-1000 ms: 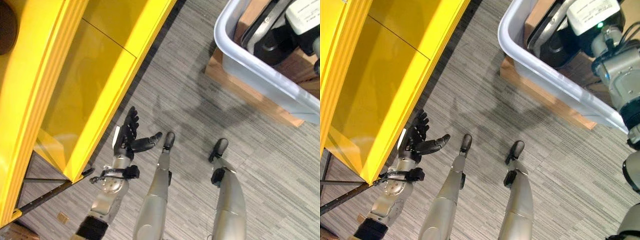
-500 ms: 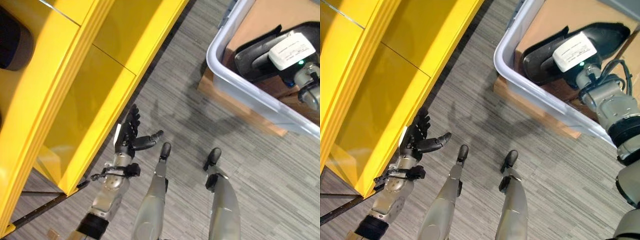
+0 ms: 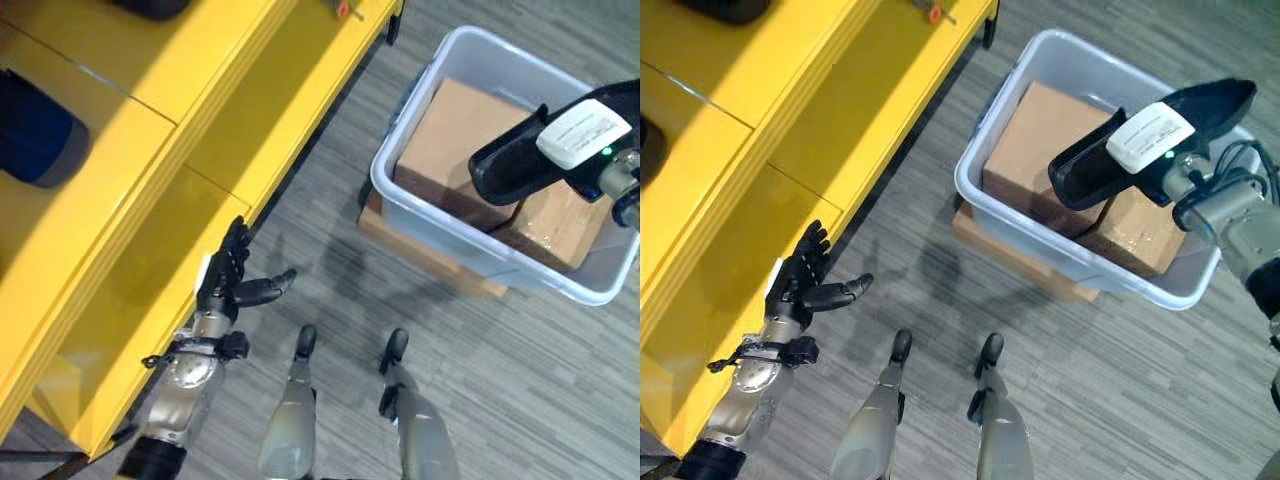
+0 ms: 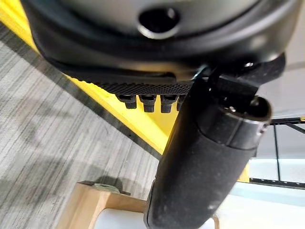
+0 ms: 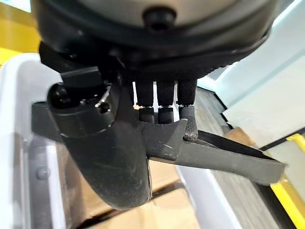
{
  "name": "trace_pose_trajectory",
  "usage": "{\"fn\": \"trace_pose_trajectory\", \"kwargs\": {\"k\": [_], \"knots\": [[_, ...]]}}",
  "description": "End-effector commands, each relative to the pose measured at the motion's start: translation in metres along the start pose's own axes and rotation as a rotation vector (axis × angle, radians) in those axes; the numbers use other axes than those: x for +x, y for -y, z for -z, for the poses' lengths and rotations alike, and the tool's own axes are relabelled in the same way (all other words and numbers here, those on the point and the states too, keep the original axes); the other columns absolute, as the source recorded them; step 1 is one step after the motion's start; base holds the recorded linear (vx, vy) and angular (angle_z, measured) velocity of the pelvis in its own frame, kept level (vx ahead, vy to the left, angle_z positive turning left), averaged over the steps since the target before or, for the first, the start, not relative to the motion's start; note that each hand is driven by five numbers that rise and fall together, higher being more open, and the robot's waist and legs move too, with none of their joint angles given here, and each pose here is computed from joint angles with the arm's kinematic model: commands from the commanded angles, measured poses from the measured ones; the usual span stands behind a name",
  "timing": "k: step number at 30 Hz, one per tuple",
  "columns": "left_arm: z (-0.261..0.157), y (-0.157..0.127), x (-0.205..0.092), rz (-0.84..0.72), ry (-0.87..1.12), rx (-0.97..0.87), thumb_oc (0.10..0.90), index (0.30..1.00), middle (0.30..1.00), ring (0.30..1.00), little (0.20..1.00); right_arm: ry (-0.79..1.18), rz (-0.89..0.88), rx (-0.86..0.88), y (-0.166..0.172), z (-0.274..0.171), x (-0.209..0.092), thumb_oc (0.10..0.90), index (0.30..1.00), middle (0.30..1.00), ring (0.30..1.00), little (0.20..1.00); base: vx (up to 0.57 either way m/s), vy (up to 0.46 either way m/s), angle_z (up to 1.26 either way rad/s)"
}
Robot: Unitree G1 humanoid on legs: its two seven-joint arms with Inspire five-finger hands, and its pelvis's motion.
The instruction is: Move parts from the plastic box to the shelf.
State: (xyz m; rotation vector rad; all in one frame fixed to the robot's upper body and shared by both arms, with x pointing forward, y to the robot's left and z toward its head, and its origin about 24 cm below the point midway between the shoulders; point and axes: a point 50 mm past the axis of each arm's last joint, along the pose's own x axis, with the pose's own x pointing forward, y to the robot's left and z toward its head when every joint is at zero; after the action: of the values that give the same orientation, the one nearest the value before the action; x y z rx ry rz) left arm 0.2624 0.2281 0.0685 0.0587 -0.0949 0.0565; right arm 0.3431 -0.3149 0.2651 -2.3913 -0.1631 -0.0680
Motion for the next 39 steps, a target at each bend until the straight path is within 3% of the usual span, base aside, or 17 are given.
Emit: {"fn": "trace_pose_trajectory", "kwargs": {"k": [1,10,11,14,17,28,30,39], "knots": [[-0.016,0.001,-0.008,0.067,0.095,0.014,0.900,1.000,1.000,1.000,1.000,-0.137,0.066,0.004,0.010,0.029,-0.010,0.400,0.300,0.300,0.300,0.300,0.07,0.044,-0.09],[-0.007,-0.004,-0.020,0.050,0.049,0.015,0.900,1.000,1.000,1.000,1.000,-0.143,0.153,0.216,0.010,0.017,-0.024,0.400,0.300,0.300,0.300,0.300,0.06,0.064,-0.14],[-0.010,-0.008,-0.021,0.002,0.072,0.040,0.900,1.000,1.000,1.000,1.000,-0.126,0.245,0.439,0.015,-0.002,-0.023,0.400,0.300,0.300,0.300,0.300,0.07,0.086,-0.34],[-0.015,-0.012,-0.021,-0.039,0.101,0.059,0.900,1.000,1.000,1.000,1.000,-0.042,0.348,0.647,0.028,-0.030,-0.026,0.400,0.300,0.300,0.300,0.300,0.05,0.069,-0.43],[-0.019,-0.012,-0.020,-0.049,0.126,0.094,0.900,1.000,1.000,1.000,1.000,0.014,0.379,0.722,0.035,-0.043,-0.029,0.400,0.300,0.300,0.300,0.300,0.01,0.030,-0.23],[-0.072,-0.005,0.003,-0.106,0.438,0.518,0.900,1.000,1.000,1.000,1.000,0.375,0.572,1.113,0.092,-0.106,-0.035,0.400,0.300,0.300,0.300,0.300,0.02,0.015,-0.12],[-0.088,-0.005,0.012,-0.115,0.537,0.712,0.900,1.000,1.000,1.000,1.000,0.535,0.622,1.224,0.116,-0.120,-0.039,0.400,0.300,0.300,0.300,0.300,0.04,0.001,-0.25],[-0.103,-0.013,0.018,-0.082,0.656,1.058,0.900,1.000,1.000,1.000,1.000,0.662,0.660,1.272,0.135,-0.121,-0.045,0.400,0.300,0.300,0.300,0.300,0.01,0.001,-0.03]]}}
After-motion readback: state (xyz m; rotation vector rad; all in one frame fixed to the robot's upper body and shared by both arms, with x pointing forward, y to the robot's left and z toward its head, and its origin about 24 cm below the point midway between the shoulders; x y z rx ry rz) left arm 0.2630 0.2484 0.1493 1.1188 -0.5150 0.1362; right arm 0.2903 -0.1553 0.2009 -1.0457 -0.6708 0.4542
